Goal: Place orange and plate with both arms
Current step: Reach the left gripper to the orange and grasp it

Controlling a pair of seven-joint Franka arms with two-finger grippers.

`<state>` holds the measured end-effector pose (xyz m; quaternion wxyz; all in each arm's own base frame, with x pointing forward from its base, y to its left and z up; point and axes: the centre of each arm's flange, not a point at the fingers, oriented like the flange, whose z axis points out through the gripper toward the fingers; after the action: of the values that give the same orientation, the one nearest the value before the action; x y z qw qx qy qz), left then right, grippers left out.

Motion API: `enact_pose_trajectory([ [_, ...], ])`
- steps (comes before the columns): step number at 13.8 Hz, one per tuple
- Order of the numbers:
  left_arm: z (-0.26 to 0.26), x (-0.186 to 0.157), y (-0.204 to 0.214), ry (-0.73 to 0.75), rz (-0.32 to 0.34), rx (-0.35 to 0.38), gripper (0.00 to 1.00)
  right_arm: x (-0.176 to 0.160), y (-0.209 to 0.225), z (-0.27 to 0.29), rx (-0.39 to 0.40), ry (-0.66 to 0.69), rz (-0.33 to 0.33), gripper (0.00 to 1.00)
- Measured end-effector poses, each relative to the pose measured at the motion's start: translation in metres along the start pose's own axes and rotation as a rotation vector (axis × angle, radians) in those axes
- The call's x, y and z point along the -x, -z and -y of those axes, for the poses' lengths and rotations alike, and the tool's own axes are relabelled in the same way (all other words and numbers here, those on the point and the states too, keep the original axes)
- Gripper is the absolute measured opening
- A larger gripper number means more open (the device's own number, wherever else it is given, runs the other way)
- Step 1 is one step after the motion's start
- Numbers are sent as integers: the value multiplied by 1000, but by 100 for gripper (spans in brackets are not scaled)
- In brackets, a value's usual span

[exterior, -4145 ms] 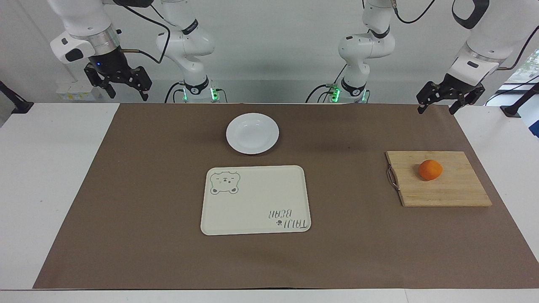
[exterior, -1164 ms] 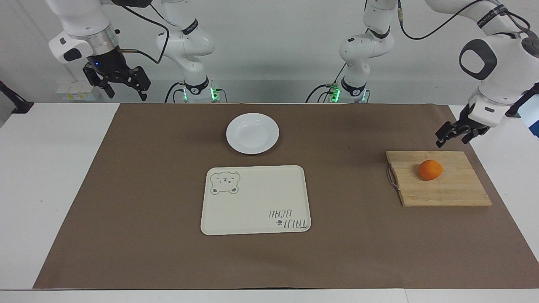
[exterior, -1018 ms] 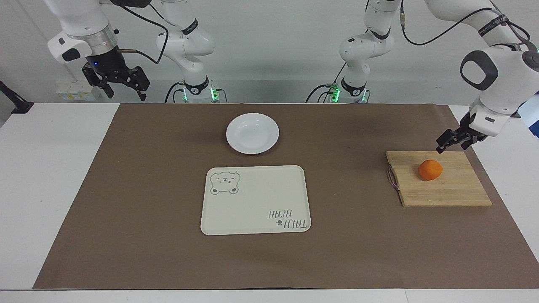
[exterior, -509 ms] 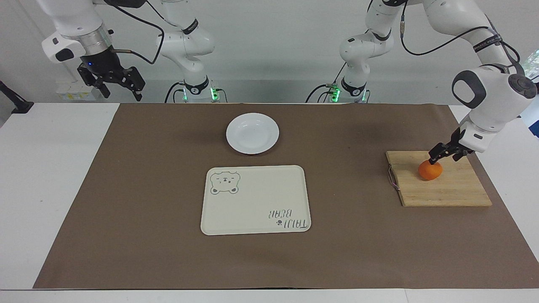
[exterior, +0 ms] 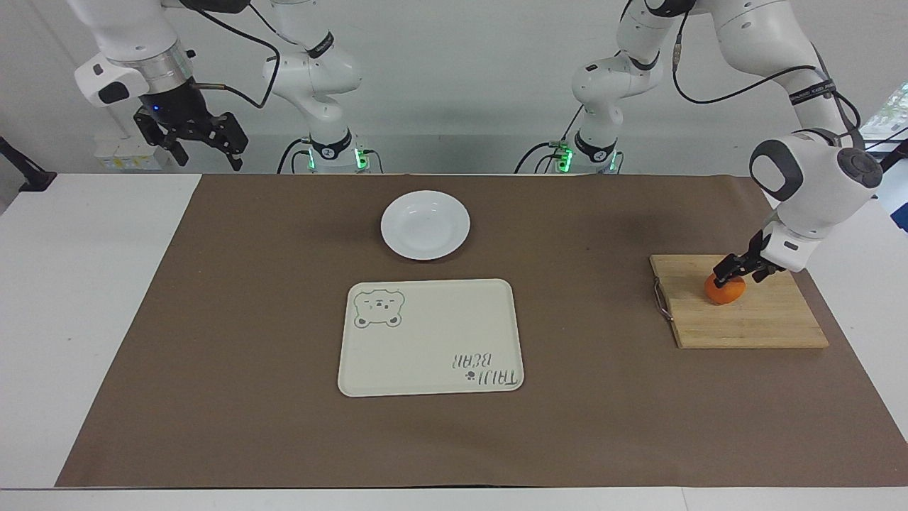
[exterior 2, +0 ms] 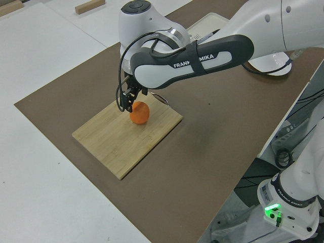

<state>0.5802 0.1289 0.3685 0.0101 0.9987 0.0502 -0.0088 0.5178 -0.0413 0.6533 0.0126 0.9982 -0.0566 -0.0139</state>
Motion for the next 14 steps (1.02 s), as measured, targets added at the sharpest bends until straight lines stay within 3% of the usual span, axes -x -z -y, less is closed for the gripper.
enact_pose_trajectory([
  [14, 10, 12, -53, 17, 38, 8, 100, 0, 0, 1, -15, 1, 1, 100],
])
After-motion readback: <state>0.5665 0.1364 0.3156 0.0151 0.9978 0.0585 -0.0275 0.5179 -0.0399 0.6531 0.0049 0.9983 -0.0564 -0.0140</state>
